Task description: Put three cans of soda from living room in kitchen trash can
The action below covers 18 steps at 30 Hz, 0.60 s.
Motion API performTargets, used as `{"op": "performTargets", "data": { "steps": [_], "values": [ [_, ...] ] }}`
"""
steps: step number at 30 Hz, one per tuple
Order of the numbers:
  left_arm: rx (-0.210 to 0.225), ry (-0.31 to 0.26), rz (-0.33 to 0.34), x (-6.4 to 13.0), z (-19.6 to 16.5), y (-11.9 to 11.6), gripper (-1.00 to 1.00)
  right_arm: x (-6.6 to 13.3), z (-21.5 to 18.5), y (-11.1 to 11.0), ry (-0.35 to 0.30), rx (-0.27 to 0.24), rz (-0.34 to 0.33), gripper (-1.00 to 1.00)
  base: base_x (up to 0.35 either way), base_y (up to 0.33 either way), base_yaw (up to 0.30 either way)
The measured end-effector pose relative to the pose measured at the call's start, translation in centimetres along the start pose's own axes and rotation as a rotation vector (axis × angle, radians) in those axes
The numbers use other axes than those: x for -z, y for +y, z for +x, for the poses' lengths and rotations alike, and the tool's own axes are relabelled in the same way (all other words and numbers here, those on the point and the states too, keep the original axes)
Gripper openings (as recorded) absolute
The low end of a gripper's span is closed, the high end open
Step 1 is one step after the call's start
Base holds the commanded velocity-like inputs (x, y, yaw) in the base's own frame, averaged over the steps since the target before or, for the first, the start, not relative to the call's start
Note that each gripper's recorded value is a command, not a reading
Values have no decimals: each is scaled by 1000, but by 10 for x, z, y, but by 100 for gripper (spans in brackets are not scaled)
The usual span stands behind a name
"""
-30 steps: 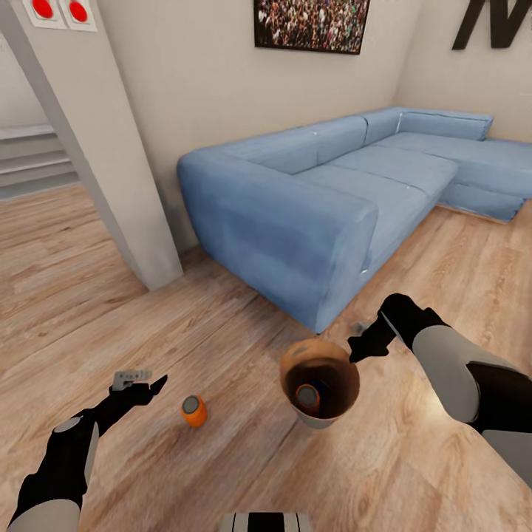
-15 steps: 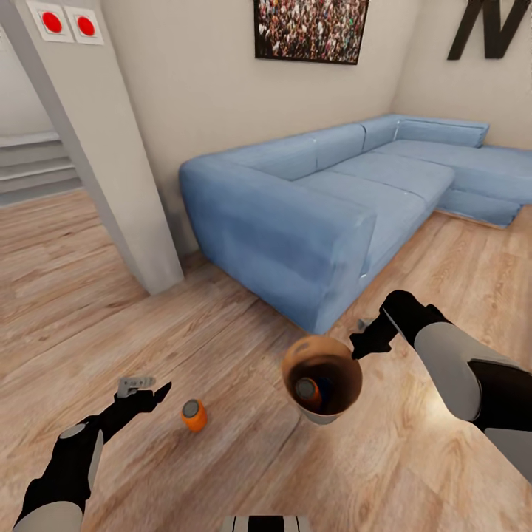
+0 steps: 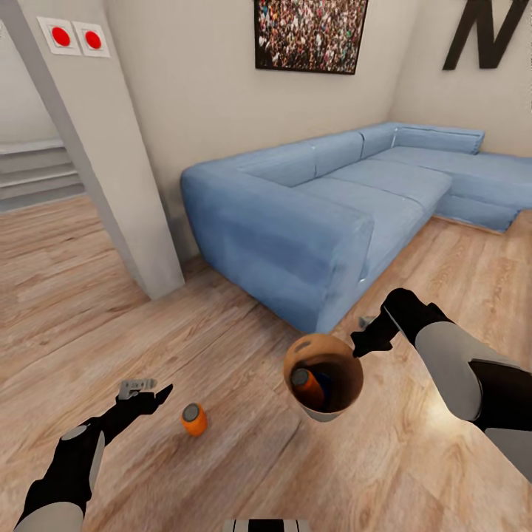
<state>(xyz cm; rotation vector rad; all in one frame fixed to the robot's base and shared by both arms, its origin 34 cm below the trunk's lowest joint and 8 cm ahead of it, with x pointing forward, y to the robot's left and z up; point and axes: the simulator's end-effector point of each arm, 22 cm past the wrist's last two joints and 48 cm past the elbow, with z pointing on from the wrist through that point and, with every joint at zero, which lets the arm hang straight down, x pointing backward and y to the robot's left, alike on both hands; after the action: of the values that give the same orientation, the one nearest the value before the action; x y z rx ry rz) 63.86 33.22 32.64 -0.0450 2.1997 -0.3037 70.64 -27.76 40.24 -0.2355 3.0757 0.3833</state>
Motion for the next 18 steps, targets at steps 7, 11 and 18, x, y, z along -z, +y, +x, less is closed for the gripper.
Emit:
{"op": "performTargets", "data": {
  "steps": [7, 11, 18],
  "values": [
    [-2, -10, 1, 2, -5, -1, 100, 6, -1, -1, -7, 10, 13, -100, 0, 0, 0],
    [-3, -16, 2, 3, -9, -2, 100, 10, -2, 2, -15, 7, 6, -100, 0, 0, 0],
    [-5, -26, 4, 5, -15, -3, 100, 16, -2, 2, -24, 12, 13, -100, 0, 0, 0]
  ]
}}
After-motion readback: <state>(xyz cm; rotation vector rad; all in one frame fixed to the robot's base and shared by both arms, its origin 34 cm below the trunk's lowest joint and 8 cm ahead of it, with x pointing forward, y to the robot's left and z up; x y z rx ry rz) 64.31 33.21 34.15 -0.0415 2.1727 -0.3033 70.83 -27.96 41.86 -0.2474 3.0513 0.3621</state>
